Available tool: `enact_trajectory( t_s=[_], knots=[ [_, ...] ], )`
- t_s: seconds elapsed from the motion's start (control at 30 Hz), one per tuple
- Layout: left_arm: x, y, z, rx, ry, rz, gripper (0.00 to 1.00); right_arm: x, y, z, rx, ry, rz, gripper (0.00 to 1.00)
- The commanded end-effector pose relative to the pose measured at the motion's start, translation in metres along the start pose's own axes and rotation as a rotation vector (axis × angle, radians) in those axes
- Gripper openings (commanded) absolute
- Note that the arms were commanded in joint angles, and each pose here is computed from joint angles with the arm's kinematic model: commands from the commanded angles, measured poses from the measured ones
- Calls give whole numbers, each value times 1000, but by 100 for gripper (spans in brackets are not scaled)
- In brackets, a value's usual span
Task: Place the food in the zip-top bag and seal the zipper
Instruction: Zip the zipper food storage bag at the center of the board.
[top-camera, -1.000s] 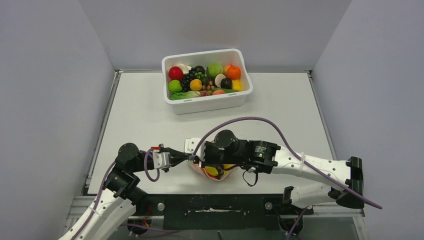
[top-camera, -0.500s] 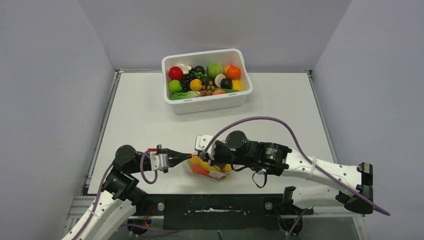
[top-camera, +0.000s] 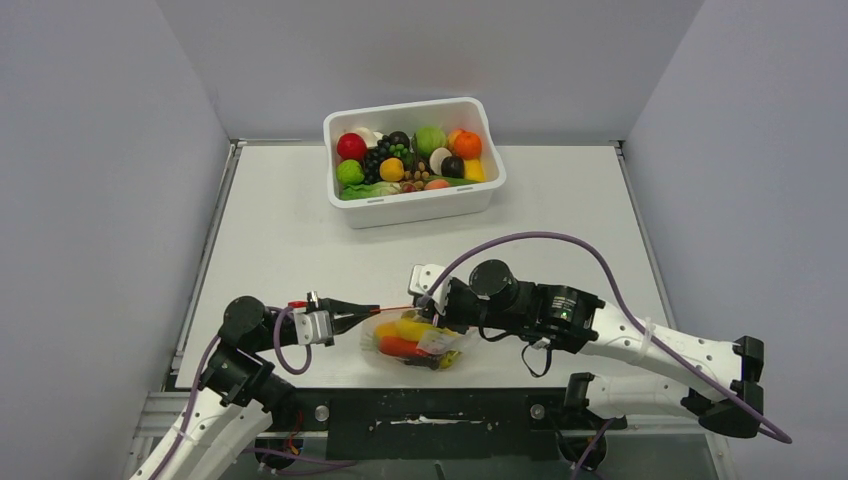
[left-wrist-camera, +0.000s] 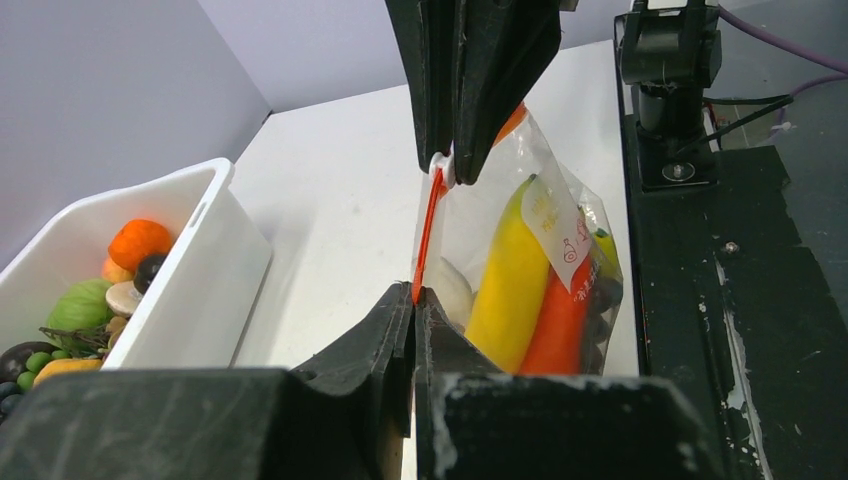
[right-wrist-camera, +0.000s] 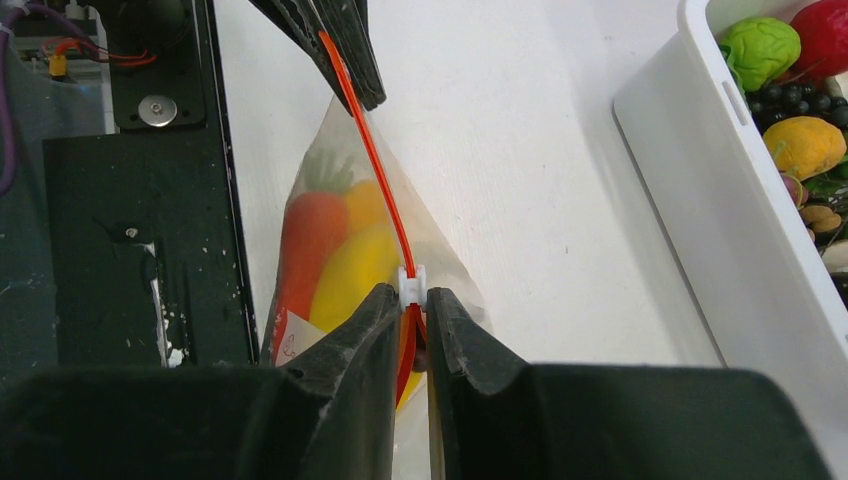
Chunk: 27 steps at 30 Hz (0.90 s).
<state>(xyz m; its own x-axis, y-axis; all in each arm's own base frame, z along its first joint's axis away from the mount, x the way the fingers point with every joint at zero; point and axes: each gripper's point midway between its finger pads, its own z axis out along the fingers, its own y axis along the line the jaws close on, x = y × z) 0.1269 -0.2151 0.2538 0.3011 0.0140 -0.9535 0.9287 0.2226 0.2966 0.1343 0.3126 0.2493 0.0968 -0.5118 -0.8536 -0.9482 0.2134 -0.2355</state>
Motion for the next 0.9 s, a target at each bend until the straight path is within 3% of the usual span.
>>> enact_trajectory(
  t_s=[0.0,0.27,0.5,0.63,0.87],
  knots=[
    [-23,10,-2,-43,-53,64,0,8,-25,-24,125,19,17,0],
    [-8,11,4,-42,-36,-6,2,-1,-21,-25,97,-52,-2,0],
    [-10,3,9,39,-39,-11,41,-10,-19,-19,67,-71,-38,0],
    [-14,4,12,53,-53,9,50,-14,-16,-14,40,-79,-56,0],
    [-11,12,17,46,-38,30,53,-20,-10,-12,-2,-95,-78,0]
  ],
)
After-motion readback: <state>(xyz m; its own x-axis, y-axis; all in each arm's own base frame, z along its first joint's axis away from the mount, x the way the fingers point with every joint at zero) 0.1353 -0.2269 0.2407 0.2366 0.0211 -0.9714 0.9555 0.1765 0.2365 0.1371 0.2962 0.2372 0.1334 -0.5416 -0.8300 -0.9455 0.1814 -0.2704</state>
